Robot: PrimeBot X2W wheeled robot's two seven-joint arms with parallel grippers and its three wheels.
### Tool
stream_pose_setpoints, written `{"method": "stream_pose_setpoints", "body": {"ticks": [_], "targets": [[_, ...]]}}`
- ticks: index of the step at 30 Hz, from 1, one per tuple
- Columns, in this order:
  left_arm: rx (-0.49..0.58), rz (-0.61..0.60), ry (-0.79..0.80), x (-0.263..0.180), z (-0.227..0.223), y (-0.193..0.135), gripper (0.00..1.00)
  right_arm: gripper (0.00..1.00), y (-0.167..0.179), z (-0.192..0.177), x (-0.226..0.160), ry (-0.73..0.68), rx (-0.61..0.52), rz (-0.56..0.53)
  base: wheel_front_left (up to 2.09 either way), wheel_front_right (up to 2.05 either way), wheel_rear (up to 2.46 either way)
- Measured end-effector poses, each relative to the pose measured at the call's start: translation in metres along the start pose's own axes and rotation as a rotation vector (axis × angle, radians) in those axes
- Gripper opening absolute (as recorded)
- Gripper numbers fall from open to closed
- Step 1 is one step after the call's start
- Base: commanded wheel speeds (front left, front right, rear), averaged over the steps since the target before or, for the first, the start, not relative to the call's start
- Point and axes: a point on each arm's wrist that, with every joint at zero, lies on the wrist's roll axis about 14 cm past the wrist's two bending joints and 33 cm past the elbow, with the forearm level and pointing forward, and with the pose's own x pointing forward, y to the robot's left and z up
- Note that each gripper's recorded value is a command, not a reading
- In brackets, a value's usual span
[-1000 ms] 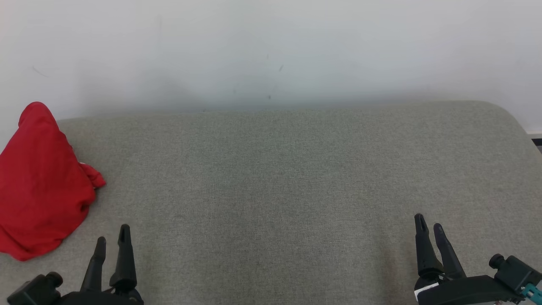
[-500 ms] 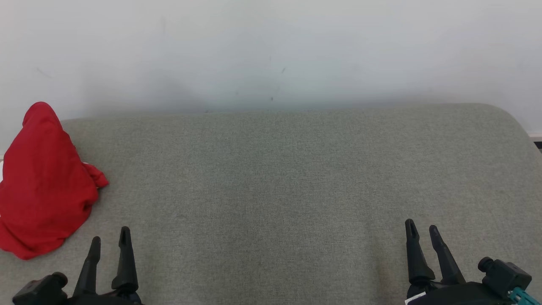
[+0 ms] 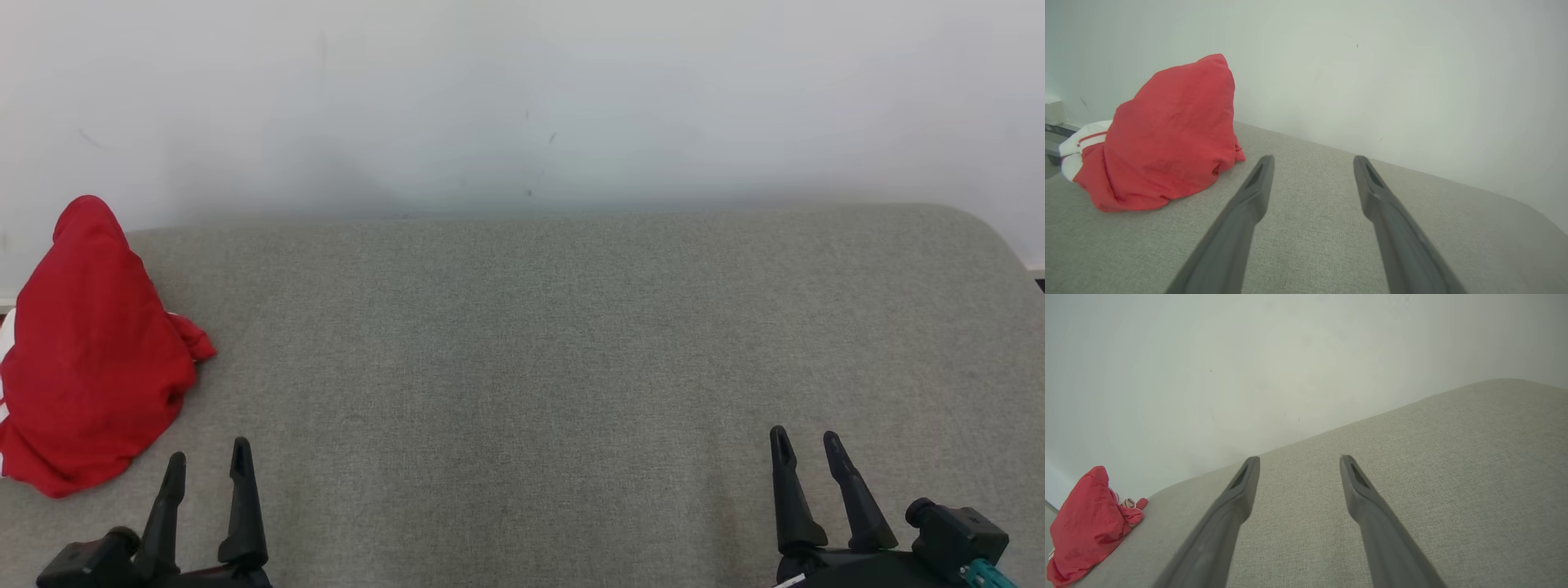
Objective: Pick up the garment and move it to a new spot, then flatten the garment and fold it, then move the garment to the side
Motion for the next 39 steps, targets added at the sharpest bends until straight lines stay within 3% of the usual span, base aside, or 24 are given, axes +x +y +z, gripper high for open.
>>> {"method": "stream_pose_setpoints", "body": {"ticks": [24,39], "targets": [[0.151,-0.044,-0.056,-0.007,0.01,-0.002,1.0,1.0,0.017,0.004,-0.004,-0.032,-0.177,0.068,0.0,0.0,0.0],[0.209,-0.037,-0.05,-0.016,0.004,0.006,1.0,1.0,0.012,0.006,-0.012,-0.051,-0.226,0.058,0.0,0.0,0.0]]}}
